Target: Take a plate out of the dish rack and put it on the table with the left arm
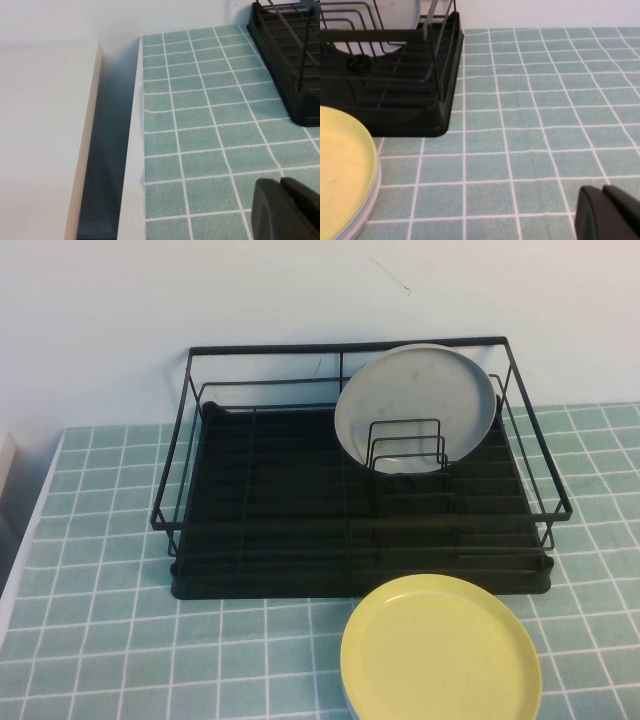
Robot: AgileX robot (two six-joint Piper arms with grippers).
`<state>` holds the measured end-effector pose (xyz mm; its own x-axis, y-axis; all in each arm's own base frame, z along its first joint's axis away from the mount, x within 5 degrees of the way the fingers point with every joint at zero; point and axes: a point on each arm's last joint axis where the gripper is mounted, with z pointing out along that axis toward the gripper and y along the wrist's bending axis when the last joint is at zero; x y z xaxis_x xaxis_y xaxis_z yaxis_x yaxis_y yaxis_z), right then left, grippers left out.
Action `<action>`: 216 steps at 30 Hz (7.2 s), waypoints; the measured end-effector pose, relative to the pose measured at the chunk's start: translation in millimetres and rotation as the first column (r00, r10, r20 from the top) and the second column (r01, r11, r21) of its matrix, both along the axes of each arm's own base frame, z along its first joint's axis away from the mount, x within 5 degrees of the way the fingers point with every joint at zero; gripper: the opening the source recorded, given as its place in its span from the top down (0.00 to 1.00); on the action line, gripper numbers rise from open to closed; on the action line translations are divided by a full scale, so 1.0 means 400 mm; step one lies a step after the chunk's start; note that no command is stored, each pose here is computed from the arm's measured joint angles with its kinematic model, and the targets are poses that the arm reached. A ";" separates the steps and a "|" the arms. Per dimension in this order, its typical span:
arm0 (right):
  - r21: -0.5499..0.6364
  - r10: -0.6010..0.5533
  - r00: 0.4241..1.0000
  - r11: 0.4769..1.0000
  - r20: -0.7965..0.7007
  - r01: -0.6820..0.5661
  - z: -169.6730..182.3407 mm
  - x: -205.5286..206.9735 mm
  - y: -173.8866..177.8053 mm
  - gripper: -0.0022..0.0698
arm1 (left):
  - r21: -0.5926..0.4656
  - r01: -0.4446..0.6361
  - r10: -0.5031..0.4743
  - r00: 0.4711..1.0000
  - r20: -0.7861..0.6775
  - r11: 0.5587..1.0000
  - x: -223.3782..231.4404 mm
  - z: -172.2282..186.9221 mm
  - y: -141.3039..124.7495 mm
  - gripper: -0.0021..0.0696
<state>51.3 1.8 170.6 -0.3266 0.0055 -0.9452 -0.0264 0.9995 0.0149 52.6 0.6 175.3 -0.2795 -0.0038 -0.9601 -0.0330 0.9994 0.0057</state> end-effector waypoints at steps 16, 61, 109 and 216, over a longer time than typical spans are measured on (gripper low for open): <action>0.000 0.000 1.000 1.000 0.000 0.000 0.000 0.000 0.000 0.97 | 0.005 0.002 -0.002 1.000 0.000 1.000 0.000 0.000 0.000 0.98; 0.000 0.000 1.000 1.000 0.000 0.000 0.000 0.000 0.000 0.97 | -0.043 -0.150 0.076 0.220 0.973 0.988 -0.110 0.257 0.025 0.98; 0.000 0.000 1.000 1.000 0.000 0.000 0.000 0.000 0.000 0.97 | -0.385 0.676 -0.709 0.701 0.075 0.628 0.667 0.678 -0.163 0.96; 0.000 0.000 1.000 1.000 0.000 0.000 0.000 0.000 0.000 0.97 | -0.818 0.140 -0.778 0.433 -0.455 0.557 0.475 0.063 -0.555 0.83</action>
<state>51.3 1.8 170.6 -0.3266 0.0055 -0.9452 -0.0264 0.9995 0.0149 242.6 -221.5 200.5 -0.9765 -0.0633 -0.2059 0.1310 0.5841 -0.8010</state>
